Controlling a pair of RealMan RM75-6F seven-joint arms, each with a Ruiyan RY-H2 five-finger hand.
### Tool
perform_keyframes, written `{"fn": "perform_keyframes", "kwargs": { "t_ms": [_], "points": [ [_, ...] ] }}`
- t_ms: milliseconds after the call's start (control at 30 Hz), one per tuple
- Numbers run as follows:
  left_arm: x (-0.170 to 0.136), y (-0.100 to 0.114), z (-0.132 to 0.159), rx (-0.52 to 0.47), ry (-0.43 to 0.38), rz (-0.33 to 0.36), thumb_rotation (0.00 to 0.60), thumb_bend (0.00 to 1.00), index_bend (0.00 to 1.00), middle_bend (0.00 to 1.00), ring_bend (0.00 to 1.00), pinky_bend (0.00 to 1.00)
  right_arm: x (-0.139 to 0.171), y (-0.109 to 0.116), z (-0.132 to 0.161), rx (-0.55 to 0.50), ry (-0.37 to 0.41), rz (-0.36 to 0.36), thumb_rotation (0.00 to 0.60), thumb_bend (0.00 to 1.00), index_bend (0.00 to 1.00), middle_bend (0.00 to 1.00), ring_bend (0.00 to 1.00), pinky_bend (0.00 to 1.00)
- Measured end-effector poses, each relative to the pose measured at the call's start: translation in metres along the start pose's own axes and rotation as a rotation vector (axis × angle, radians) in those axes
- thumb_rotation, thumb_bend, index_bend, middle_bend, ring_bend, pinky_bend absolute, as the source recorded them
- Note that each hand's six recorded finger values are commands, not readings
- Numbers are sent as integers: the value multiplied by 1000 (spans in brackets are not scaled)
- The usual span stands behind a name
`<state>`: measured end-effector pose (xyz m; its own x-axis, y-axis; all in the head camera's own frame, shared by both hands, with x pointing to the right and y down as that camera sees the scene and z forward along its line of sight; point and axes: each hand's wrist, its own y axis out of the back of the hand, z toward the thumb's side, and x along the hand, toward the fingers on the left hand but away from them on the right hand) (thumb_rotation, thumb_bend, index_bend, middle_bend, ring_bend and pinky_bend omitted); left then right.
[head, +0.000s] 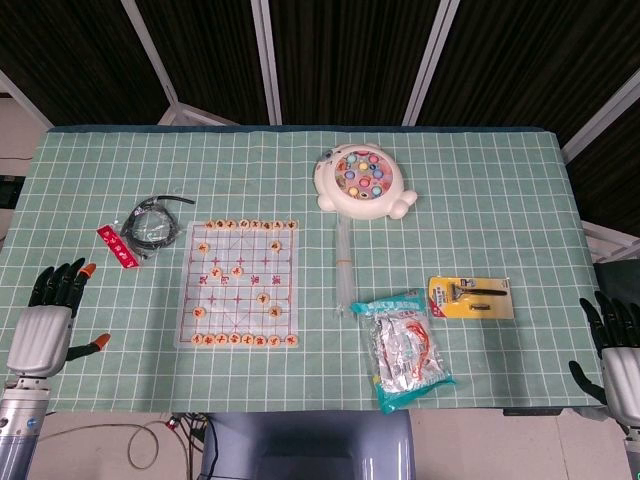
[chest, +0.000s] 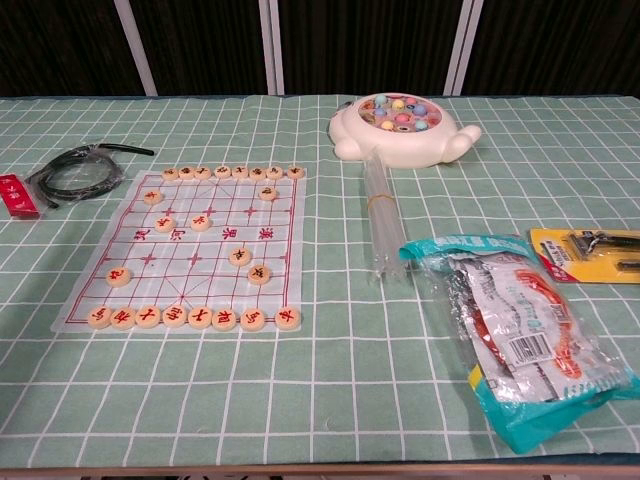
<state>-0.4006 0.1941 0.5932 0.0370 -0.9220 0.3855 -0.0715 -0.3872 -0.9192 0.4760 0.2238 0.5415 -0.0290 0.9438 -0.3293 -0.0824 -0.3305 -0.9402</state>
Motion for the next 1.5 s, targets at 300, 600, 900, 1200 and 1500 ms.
{"fn": "perform_keyframes", "kwargs": {
  "t_ms": [300,600,900,1200,1500],
  "points": [
    [0,0,0,4,-2,-1,600,0,0,0,0,0,0,0,0,-4,-2,3,600,344,0,0,0,0],
    [2,-3,1,6,3,-9,600,0,0,0,0,0,-1,-1,-2,-9,-13,4,600,344,0,0,0,0],
    [13,3,1,63,5,14,600,1,0,107,101,186,-3,0,-4,-18,-24,3,600,344,0,0,0,0],
    [61,18,27,123,-43,75,600,62,82,672,633,725,-4,-2,-4,-27,-31,12,600,344,0,0,0,0],
    [109,-2,60,140,-82,-50,600,156,318,884,815,910,-5,-1,-6,-44,-44,15,600,344,0,0,0,0]
  ]
}}
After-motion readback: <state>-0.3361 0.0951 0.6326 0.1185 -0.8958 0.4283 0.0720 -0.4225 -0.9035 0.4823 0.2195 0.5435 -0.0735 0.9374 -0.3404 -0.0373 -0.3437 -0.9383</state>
